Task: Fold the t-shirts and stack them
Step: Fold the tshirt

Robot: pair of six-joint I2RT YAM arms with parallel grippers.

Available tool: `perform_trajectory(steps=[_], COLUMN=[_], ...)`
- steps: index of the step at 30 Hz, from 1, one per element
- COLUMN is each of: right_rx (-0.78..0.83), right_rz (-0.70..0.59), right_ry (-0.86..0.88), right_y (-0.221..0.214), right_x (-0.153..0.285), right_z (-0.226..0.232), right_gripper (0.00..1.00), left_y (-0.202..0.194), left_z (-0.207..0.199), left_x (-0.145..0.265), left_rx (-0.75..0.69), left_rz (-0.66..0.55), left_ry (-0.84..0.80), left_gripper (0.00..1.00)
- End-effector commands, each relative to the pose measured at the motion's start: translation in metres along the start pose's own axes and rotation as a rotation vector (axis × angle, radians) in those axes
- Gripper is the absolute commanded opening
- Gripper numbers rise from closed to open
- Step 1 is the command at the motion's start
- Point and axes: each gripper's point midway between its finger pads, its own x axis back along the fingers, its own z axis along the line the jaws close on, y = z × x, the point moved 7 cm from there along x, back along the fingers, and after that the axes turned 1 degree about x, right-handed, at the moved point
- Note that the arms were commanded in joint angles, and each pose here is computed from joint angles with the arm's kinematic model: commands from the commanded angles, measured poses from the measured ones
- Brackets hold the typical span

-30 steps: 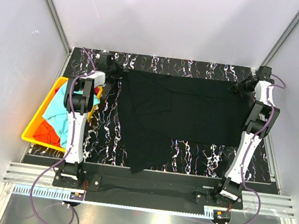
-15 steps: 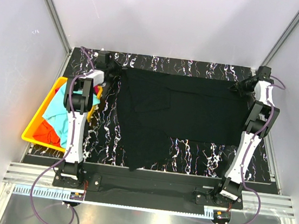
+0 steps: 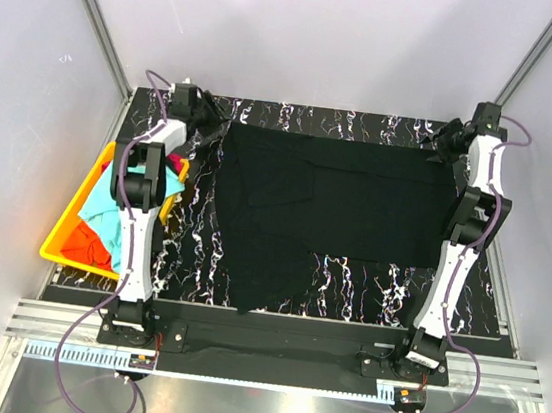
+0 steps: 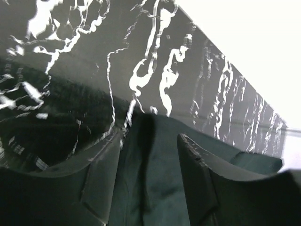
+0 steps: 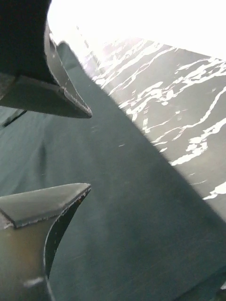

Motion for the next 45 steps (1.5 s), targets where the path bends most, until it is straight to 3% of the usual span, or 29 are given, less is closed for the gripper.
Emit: perform_trajectory(steps=[1, 4, 8, 9, 13, 19, 24, 31, 35, 45], right_rx=[0.11, 0.12, 0.108, 0.103, 0.101, 0.198, 0.222, 0.252, 0.233, 0.234], right_rz=[-0.119, -0.103, -0.076, -0.07, -0.005, 0.071, 0.12, 0.169, 0.164, 0.096], right_ry=[-0.14, -0.256, -0.291, -0.296, -0.261, -0.246, -0.246, -0.301, -0.289, -0.236], right_y=[0.009, -0.008, -0.041, -0.048, -0.094, -0.151, -0.175, -0.2, -0.203, -0.202], right_x=[0.081, 0.113, 0.159, 0.164, 0.174, 0.183, 0.185, 0.185, 0.186, 0.204], right_z=[0.022, 0.011, 0.007, 0.005, -0.007, -0.01, -0.025, -0.054, -0.055, -0.043], right_gripper=[0.66, 0.68, 0.68, 0.68, 0.68, 0.7, 0.7, 0.72, 0.72, 0.72], left_y=[0.046, 0.027, -0.031, -0.057, -0.134, -0.227, -0.263, -0.3, -0.312, -0.329], left_z=[-0.073, -0.08, -0.08, -0.063, -0.06, -0.019, -0.004, 0.014, 0.027, 0.02], left_x=[0.078, 0.116, 0.163, 0.17, 0.229, 0.294, 0.318, 0.334, 0.332, 0.311], left_rx=[-0.166, -0.171, -0.157, -0.151, -0.256, -0.206, -0.199, -0.203, -0.144, -0.178], left_rz=[-0.146, -0.124, -0.025, 0.031, 0.168, 0.357, 0.445, 0.471, 0.478, 0.512], left_ry=[-0.069, -0.057, -0.019, 0.027, 0.064, 0.225, 0.332, 0.408, 0.47, 0.521], left_gripper=[0.57, 0.56, 0.51, 0.5, 0.49, 0.49, 0.52, 0.52, 0.51, 0.48])
